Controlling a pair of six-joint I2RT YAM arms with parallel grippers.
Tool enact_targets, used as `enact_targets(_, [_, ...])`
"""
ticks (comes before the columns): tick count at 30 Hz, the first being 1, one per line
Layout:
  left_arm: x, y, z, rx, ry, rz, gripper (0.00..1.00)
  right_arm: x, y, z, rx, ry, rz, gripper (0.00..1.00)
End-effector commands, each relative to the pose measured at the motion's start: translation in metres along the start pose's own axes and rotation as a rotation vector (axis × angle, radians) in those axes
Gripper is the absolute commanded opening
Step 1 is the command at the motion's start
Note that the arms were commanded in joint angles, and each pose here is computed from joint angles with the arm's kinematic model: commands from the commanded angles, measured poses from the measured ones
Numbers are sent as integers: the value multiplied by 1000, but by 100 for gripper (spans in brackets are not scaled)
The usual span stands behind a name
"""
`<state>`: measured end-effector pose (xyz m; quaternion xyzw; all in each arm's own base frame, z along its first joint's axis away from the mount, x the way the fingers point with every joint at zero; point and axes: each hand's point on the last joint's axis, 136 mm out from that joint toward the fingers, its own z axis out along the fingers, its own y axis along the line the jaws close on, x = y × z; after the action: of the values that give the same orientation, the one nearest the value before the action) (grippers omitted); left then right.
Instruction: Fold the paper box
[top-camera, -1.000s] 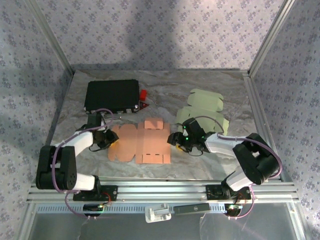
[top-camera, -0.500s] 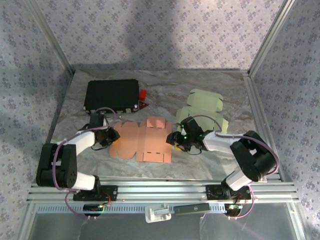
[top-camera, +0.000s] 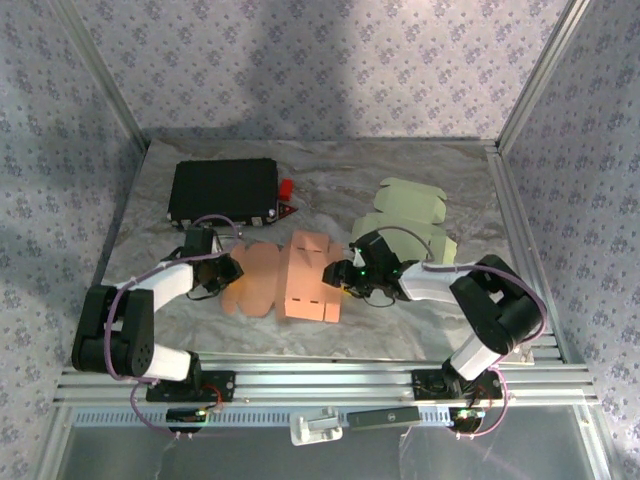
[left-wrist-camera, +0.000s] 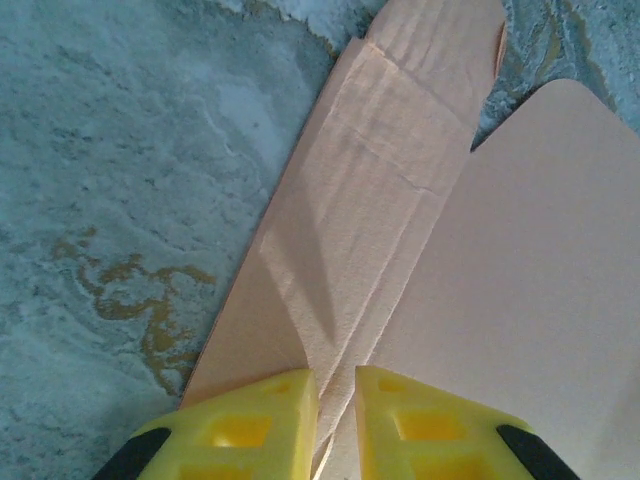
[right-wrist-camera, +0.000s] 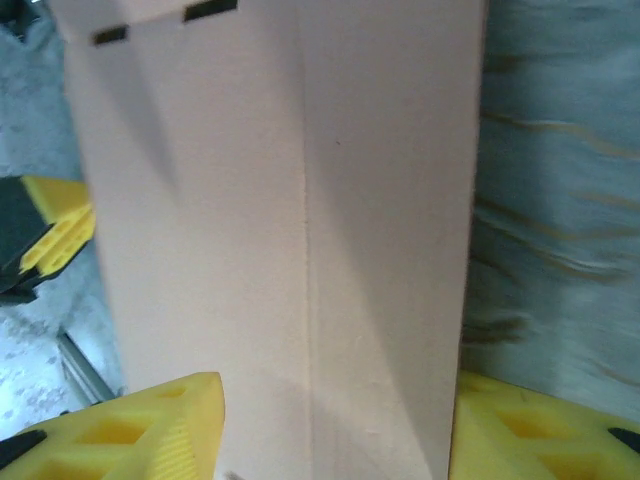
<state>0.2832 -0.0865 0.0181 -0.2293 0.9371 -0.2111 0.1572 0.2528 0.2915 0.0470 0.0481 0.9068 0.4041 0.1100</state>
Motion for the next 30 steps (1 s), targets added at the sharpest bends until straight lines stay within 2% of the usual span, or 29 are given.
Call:
enact_targets(1, [25, 23, 9, -95, 86, -28, 19, -13, 37, -2, -128, -35, -78, 56])
enact_targets(13, [24, 22, 9, -109, 87, -15, 19, -19, 41, -31, -150, -105, -56, 52])
enact_targets(15, [24, 22, 9, -110, 86, -13, 19, -19, 42, -35, -160, -115, -51, 46])
enact_targets(18, [23, 20, 9, -108, 86, -10, 19, -21, 45, -39, -172, -126, -41, 31])
enact_targets(22, [23, 18, 8, -109, 88, -5, 19, -25, 51, -44, -169, -135, -32, 2])
enact_targets(25, [21, 16, 4, -106, 79, 4, 19, -28, 53, -49, -157, -149, -25, 0])
enact_targets(27, [17, 11, -8, -108, 48, 21, 28, -29, 54, -53, -147, -161, -14, 0])
enact_targets(30, [10, -18, -52, -91, -81, 106, 48, -35, 64, -68, -159, -204, -2, 0])
